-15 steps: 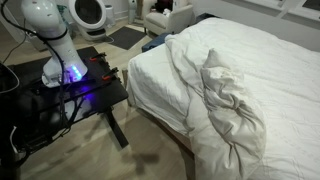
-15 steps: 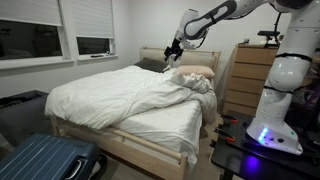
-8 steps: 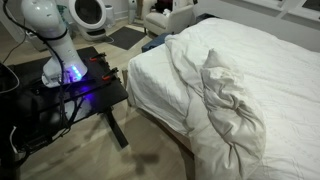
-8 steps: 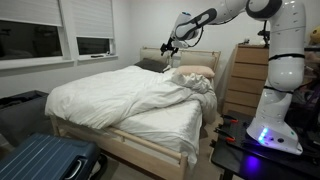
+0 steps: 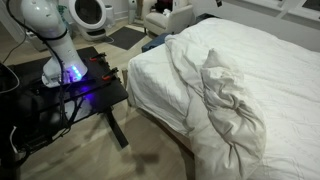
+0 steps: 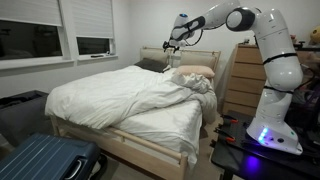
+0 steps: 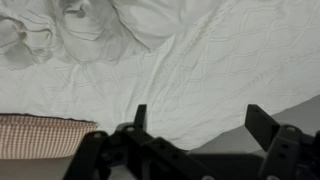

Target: Straighten the duvet on the bottom right corner of the bed

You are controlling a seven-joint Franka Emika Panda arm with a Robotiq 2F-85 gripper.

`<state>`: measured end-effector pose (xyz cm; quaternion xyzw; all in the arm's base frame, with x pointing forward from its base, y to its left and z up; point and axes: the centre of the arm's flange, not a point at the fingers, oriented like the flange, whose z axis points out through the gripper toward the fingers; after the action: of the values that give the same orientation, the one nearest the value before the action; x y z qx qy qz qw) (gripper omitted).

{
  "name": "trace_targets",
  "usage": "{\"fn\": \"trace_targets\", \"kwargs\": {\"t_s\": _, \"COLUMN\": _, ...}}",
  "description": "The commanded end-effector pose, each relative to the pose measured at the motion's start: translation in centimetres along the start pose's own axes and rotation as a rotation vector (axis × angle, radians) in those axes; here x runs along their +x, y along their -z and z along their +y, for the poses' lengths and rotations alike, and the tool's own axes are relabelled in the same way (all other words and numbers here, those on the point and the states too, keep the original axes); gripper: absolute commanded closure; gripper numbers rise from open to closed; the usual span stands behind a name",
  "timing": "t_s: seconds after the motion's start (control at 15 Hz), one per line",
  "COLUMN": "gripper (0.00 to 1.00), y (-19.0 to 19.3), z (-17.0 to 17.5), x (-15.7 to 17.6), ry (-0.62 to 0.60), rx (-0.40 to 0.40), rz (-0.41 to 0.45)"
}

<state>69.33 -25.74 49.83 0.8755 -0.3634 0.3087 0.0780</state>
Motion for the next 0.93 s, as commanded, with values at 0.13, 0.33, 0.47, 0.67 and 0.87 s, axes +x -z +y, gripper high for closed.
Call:
{"fn": "trace_targets", "kwargs": {"t_s": 0.13, "gripper": 0.00, "y": -3.6, "z": 4.4, "x": 3.6, "ry": -0.124, "rx": -0.092, "rz": -0.052}}
{"fn": "trace_targets", "kwargs": {"t_s": 0.33, "gripper": 0.00, "y": -6.2, "z": 7.2, "x": 2.9, "ry": -0.163, "rx": -0.105, "rz": -0.080}}
{"fn": "trace_targets", "kwargs": {"t_s": 0.47, "gripper": 0.00, "y": -8.0, "z": 8.6, "x": 2.3, "ry": -0.189, "rx": -0.111, "rz": -0.104}}
{"fn": "trace_targets", "kwargs": {"t_s": 0.67, "gripper": 0.00, "y": -10.3, "z": 10.2, "x": 1.2, "ry": -0.217, "rx": -0.129, "rz": -0.150}}
{"fn": "trace_targets", "kwargs": {"t_s": 0.87, "gripper": 0.00, "y": -12.2, "z": 11.4, "x": 0.2, "ry": -0.225, "rx": -0.155, "rz": -0.187}}
